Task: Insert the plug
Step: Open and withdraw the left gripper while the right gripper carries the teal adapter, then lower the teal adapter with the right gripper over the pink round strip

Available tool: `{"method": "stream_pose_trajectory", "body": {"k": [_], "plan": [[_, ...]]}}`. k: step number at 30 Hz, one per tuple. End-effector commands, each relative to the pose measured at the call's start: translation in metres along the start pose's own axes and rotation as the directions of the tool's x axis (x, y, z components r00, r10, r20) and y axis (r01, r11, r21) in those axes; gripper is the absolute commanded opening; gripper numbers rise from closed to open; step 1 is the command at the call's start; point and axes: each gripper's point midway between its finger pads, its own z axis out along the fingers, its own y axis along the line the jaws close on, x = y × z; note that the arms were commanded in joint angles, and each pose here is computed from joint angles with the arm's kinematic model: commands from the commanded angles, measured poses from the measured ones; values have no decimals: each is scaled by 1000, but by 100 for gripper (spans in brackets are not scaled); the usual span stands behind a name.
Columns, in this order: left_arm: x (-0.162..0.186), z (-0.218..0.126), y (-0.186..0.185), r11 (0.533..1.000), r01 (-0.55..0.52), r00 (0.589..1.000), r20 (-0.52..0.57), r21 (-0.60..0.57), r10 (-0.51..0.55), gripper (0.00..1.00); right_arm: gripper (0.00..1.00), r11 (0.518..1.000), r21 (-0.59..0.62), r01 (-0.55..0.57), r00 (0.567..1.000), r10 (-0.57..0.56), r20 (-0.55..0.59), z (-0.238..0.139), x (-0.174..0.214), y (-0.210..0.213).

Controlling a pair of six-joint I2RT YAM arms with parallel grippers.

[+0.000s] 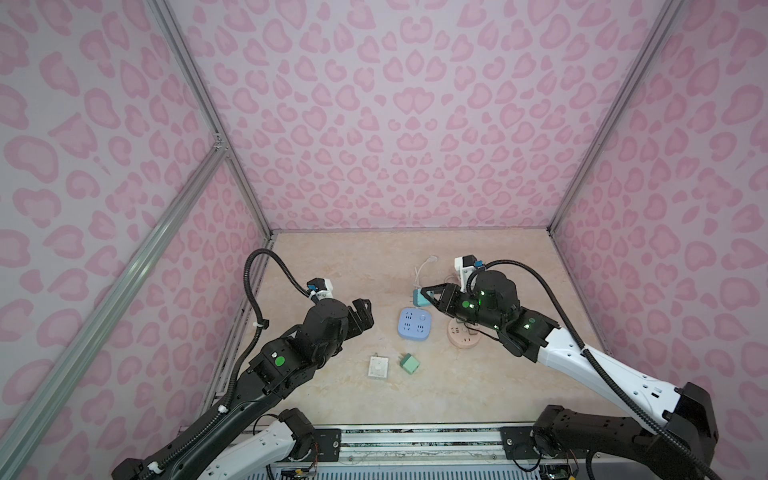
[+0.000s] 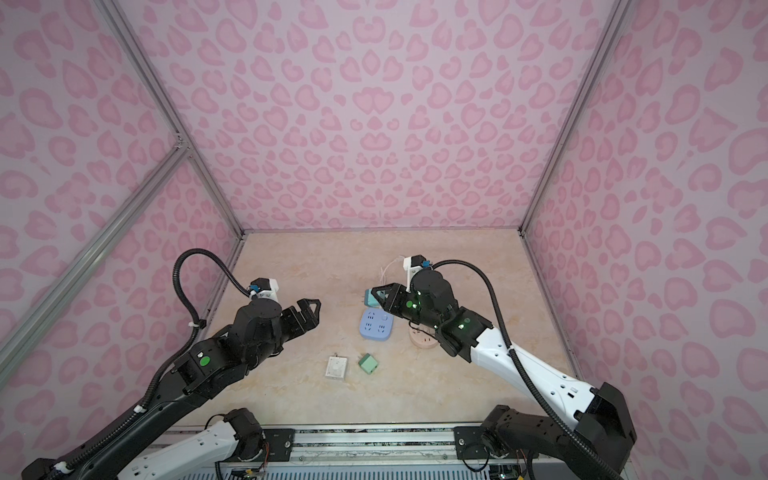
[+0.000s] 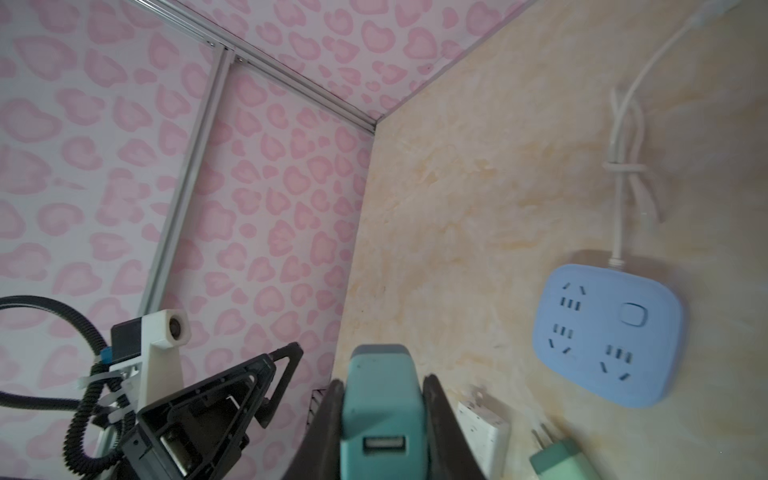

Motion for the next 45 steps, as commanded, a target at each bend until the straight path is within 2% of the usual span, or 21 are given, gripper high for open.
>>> {"method": "stream_pose_trajectory", "body": {"k": [1, 3, 6, 9, 14, 21, 32, 45], "plan": [[12, -6, 50, 958, -165, 986, -69, -234, 153, 93, 0, 909, 348, 231, 966, -169, -198, -29, 25, -69], [13, -5, 55, 955, -164, 986, -62, -249, 153, 93, 0, 856, 423, 298, 949, -218, -228, -42, 17, -77], [14, -1, 47, 971, -136, 991, -39, -196, 131, 93, 0, 789, 497, 361, 930, -261, -259, -54, 7, -85], [14, 4, 39, 980, -114, 993, -33, -166, 110, 92, 0, 747, 540, 388, 919, -264, -294, -56, 6, -95], [21, 19, 26, 982, -123, 991, -76, -142, 113, 92, 0, 766, 515, 385, 914, -241, -325, -42, 12, -101], [34, 31, 7, 996, -77, 990, -120, -50, 71, 93, 0, 724, 549, 418, 899, -240, -367, -33, 14, -119], [40, 35, 7, 998, -57, 990, -134, -40, 52, 92, 0, 680, 592, 432, 879, -172, -444, -17, 28, -155], [41, 42, 0, 998, -56, 988, -147, -25, 52, 91, 0, 676, 613, 410, 894, -166, -416, 2, 29, -175]]}}
